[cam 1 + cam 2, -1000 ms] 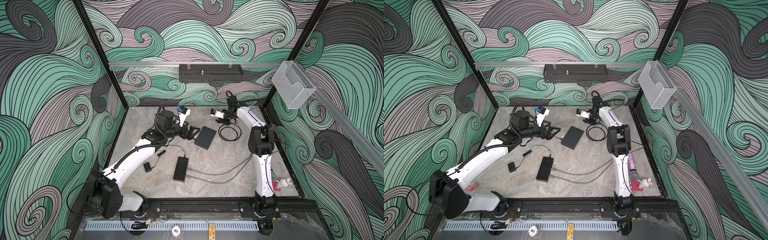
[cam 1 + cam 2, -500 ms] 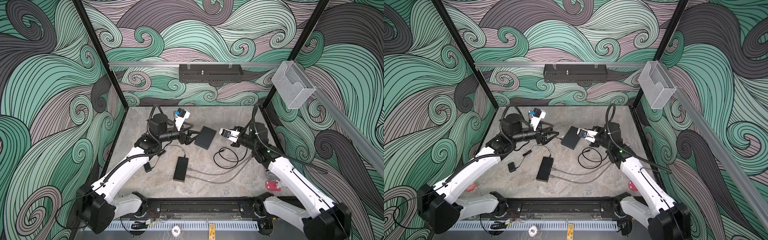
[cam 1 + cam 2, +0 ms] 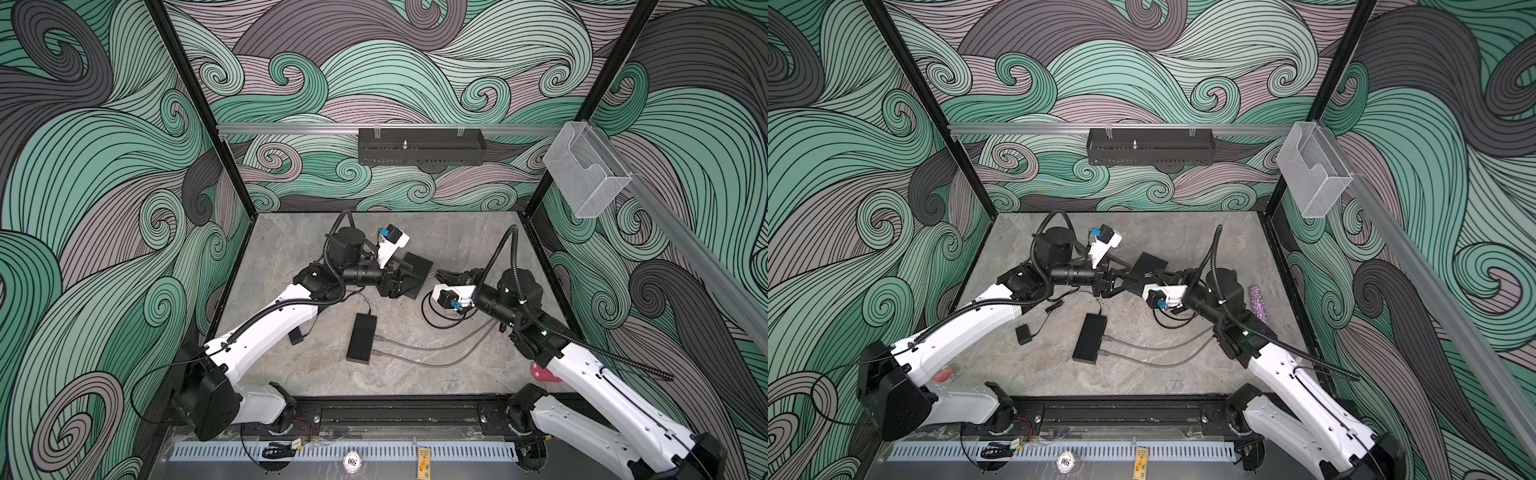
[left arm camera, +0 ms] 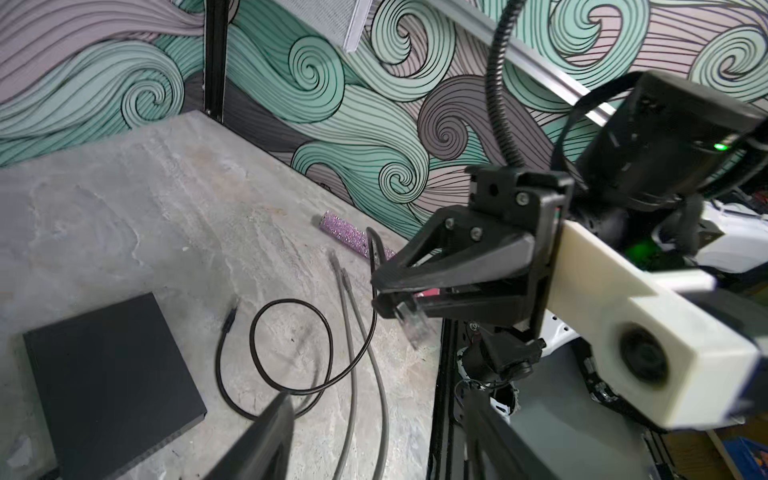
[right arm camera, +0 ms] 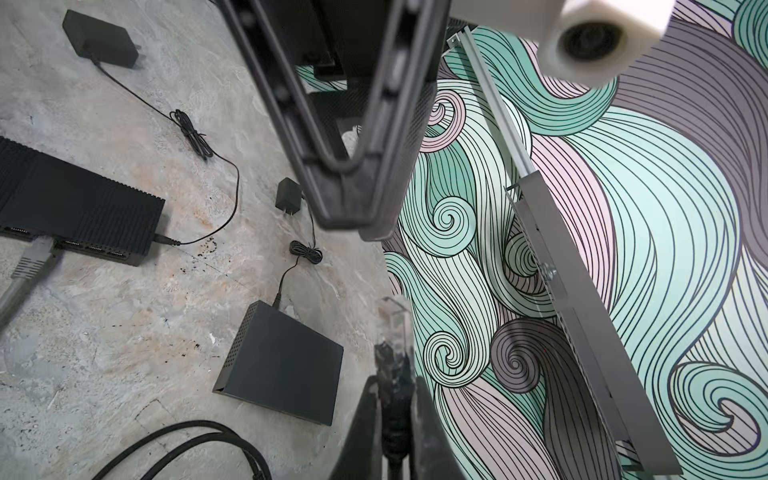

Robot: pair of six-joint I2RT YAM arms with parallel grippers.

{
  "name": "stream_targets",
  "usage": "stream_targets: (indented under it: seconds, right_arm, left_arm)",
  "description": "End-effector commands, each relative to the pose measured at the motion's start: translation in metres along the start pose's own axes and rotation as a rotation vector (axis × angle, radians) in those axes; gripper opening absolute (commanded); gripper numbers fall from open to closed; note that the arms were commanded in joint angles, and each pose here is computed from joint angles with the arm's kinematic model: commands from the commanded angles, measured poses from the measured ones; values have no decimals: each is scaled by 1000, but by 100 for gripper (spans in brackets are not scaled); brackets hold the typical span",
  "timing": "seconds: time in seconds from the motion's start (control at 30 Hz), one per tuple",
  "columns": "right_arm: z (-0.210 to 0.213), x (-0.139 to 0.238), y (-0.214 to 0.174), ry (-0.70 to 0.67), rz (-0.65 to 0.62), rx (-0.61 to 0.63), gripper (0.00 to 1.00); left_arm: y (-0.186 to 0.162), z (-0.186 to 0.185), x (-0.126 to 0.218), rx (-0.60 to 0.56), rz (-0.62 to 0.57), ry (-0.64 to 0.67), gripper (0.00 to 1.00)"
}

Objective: Insert the plug into the switch port

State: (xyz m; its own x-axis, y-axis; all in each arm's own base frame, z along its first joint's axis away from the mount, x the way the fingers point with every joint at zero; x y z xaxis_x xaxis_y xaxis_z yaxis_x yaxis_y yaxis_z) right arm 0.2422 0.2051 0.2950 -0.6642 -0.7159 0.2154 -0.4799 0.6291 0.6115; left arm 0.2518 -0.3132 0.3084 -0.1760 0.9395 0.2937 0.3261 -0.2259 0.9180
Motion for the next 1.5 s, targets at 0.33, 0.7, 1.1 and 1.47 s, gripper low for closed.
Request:
stream_targets:
  seconds: [0.33,0.7,1.1,1.47]
  right_arm:
    - [-9,-7,-4,-62,126,47,0]
    - [-14,-12,-4,-88,154,27,0]
    - [-14,-20,-6,-70,174,-3,0]
    - [-10,-22,-8,-56,179,-19,0]
  left_arm:
    - [6,6,-25,194,49,-22,47]
    - [5,13,-35,357,91,-11,47]
    - [12,13,-37,412,77,-19,31]
    - [16,14,-40,425,69,-30,21]
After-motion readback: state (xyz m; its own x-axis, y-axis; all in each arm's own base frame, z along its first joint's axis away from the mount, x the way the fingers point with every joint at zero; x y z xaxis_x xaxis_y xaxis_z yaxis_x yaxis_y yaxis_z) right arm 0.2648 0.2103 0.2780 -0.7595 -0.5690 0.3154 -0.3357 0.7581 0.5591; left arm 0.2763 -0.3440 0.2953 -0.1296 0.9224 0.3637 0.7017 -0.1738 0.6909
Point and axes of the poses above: each gripper's point midway between its finger pads, its own x axis back along the fingers, its own z axis along the line the jaws close on, y = z × x, the point moved 2 cm from there along x, back along the fingers, and after that the axes turned 9 degrees about -x, right-handed, at the moved point
